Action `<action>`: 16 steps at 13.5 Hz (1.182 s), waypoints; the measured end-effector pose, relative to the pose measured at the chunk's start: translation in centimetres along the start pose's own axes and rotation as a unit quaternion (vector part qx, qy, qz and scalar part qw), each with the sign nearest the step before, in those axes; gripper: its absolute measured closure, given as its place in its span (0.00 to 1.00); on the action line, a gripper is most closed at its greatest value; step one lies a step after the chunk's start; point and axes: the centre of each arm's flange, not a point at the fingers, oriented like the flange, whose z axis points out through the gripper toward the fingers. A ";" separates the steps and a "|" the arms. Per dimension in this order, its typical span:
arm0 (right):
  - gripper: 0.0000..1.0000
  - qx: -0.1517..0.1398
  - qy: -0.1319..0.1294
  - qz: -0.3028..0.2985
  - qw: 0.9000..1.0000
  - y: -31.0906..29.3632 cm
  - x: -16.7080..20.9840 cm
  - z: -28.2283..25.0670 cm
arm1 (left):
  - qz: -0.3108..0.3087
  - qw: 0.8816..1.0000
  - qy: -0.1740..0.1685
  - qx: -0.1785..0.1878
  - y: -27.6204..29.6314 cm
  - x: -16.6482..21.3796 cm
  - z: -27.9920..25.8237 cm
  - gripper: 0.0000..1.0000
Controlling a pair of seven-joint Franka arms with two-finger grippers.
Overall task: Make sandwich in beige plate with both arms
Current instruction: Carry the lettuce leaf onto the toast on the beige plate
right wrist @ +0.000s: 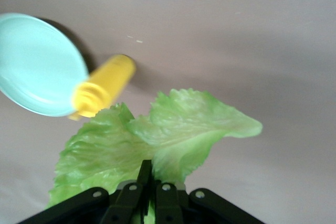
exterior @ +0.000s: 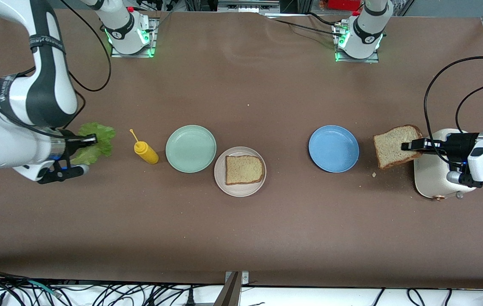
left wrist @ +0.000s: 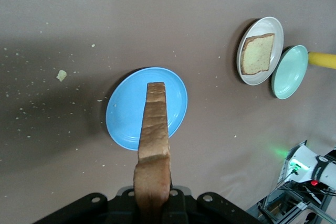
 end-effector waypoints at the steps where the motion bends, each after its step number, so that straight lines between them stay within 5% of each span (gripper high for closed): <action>1: 0.93 0.006 -0.002 0.023 1.000 -2.7 0.1 0.3 | -0.001 1.000 0.001 -0.001 -0.1 0.0 -0.1 0.91; 9: 0.93 0.072 0.039 0.129 0.988 -20.6 1.2 3.5 | -0.001 1.000 0.001 -0.002 -0.2 -0.1 -0.1 0.91; 16: 0.93 0.104 0.111 0.199 0.968 -30.9 4.3 11.8 | -0.001 1.000 -0.001 -0.002 -0.2 0.0 0.0 0.91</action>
